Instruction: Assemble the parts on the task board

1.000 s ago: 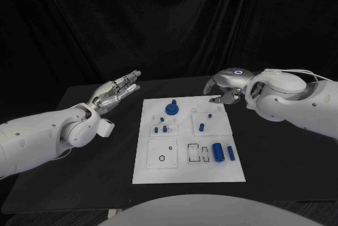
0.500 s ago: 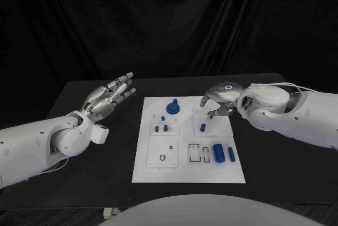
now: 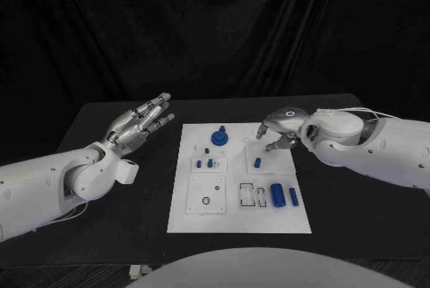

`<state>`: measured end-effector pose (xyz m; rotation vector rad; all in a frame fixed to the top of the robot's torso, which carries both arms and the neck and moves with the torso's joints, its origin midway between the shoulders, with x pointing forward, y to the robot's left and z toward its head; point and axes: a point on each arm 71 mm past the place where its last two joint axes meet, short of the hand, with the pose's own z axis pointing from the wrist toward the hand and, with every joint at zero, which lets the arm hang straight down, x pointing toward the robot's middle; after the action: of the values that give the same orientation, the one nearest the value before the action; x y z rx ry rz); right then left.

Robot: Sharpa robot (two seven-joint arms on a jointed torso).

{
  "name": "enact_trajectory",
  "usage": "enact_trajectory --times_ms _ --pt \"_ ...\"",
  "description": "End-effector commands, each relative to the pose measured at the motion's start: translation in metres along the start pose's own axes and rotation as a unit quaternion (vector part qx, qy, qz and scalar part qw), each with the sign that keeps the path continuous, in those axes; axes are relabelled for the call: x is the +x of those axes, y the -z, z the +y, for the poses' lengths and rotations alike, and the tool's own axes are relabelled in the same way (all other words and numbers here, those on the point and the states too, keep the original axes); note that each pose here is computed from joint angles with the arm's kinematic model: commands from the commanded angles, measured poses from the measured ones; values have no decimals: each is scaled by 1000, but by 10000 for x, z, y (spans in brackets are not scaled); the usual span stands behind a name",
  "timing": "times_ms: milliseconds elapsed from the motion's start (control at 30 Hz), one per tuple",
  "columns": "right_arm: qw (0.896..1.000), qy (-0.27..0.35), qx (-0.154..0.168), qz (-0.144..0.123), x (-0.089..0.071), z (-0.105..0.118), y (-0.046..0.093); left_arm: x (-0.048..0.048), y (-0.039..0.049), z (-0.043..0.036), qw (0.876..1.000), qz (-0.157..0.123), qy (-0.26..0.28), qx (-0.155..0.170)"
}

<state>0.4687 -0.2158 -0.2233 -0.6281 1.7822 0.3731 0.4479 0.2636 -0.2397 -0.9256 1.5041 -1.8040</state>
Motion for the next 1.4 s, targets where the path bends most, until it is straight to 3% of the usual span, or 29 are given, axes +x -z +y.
enact_trajectory --times_ms 33,1400 --pt "1000 6 6 9 48 -27 -5 19 -3 -49 999 8 14 40" --pt "1000 -25 7 11 307 -56 -56 79 -26 -30 998 24 28 41"
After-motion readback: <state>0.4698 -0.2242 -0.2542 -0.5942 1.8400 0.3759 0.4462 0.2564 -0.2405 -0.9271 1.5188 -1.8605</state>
